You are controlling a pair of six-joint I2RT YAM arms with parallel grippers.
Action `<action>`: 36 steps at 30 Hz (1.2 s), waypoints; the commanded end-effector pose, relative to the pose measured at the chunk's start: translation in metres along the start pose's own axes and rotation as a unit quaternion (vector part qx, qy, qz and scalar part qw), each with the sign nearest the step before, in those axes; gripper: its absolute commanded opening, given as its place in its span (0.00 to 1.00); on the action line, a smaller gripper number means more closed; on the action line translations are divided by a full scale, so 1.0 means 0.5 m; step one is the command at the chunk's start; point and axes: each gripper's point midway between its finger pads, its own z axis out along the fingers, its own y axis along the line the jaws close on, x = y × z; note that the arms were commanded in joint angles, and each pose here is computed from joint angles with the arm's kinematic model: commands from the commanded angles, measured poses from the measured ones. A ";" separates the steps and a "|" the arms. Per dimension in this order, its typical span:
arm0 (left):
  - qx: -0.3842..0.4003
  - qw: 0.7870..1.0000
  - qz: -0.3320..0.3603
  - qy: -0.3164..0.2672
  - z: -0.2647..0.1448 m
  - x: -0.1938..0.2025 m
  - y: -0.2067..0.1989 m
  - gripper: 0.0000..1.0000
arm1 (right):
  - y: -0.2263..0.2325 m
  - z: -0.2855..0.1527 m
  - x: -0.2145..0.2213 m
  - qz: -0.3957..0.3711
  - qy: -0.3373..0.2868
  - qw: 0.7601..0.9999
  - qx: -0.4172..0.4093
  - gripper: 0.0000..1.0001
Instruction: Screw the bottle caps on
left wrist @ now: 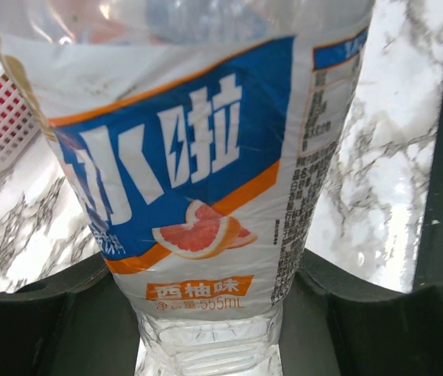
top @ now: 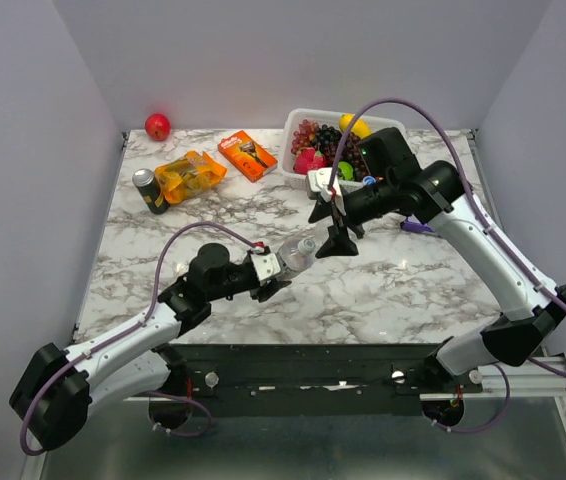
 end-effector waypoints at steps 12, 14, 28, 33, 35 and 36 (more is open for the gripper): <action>0.057 0.996 -0.024 -0.068 0.005 -0.080 -0.035 0.00 | 0.018 0.035 -0.033 -0.050 -0.057 0.996 -0.046 0.61; 0.056 0.996 -0.024 -0.068 0.005 -0.082 -0.034 0.00 | 0.021 0.036 -0.036 -0.043 -0.062 0.996 -0.050 0.53; 0.035 0.996 -0.035 -0.075 0.008 -0.086 -0.020 0.00 | 0.020 0.047 -0.044 0.047 -0.076 0.995 -0.044 0.25; 0.031 0.996 -0.036 -0.073 0.009 -0.083 -0.018 0.00 | 0.017 0.051 -0.039 0.069 -0.073 0.994 -0.040 0.23; 0.030 0.996 -0.037 -0.073 0.007 -0.083 -0.017 0.00 | 0.018 0.052 -0.035 0.069 -0.069 0.994 -0.041 0.23; 0.030 0.996 -0.040 -0.072 0.007 -0.082 -0.017 0.00 | 0.017 0.051 -0.032 0.068 -0.065 0.995 -0.039 0.23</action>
